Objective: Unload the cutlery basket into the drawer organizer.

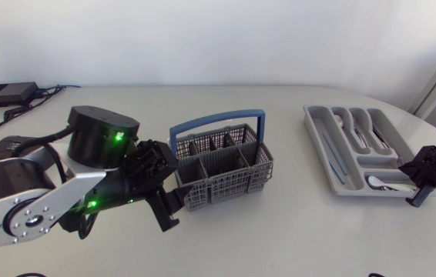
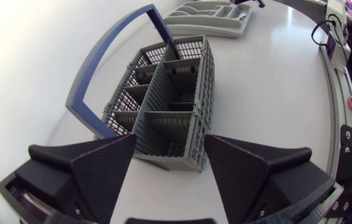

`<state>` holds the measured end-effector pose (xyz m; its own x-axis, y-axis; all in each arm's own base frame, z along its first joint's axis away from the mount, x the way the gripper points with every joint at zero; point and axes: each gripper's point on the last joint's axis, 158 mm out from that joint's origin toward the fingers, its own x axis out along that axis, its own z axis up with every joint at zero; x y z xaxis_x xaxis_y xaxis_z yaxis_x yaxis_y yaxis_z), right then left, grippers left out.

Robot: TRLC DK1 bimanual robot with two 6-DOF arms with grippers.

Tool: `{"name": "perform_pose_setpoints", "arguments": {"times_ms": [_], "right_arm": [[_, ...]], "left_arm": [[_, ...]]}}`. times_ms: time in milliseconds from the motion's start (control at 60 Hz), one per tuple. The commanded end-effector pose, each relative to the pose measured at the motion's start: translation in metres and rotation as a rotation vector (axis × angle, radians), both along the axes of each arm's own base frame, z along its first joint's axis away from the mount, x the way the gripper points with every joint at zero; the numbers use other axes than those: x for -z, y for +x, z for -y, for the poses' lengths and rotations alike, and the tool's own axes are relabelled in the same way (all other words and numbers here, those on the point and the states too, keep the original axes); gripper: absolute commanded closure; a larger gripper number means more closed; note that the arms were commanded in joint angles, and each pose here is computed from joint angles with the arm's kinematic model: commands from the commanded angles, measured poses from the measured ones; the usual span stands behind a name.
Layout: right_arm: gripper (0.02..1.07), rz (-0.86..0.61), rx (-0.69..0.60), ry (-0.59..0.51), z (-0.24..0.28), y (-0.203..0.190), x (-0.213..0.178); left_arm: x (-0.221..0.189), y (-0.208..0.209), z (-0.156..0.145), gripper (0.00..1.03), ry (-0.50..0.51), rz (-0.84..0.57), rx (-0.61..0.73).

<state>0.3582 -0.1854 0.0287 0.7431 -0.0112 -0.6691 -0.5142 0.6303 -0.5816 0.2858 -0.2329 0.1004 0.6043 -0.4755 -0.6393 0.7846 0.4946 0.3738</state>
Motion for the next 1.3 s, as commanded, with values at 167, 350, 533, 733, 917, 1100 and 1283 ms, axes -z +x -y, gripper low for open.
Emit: {"name": "perform_pose_setpoints", "arguments": {"times_ms": [167, 350, 533, 733, 917, 1100, 1283], "right_arm": [[0.78, -0.054, -0.036, -0.065, -0.012, -0.012, 0.032], [0.41, -0.023, -0.02, -0.072, -0.013, -0.009, 0.017], [0.26, 0.079, 0.028, -0.024, -0.023, -0.005, -0.04], [0.26, 0.122, 0.055, 0.197, -0.08, -0.003, -0.084], [0.26, 0.081, 0.02, 0.349, -0.155, 0.001, -0.085], [0.4, 0.023, -0.037, 0.434, -0.233, 0.007, -0.081], [0.86, -0.051, -0.076, 0.511, -0.298, 0.021, -0.067]], "left_arm": [[-0.001, 0.001, 0.001, 0.27, -0.007, -0.008, -0.018], [-0.002, 0.002, -0.006, 0.27, -0.007, -0.008, -0.035], [-0.003, 0.013, -0.025, 0.27, -0.014, -0.01, -0.095], [0.0, 0.023, -0.045, 0.27, -0.043, -0.04, -0.165], [0.003, 0.043, -0.069, 0.39, -0.087, -0.084, -0.246], [0.021, 0.053, -0.077, 0.46, -0.082, -0.149, -0.272], [0.035, 0.057, -0.07, 0.57, -0.083, -0.203, -0.264]]}}
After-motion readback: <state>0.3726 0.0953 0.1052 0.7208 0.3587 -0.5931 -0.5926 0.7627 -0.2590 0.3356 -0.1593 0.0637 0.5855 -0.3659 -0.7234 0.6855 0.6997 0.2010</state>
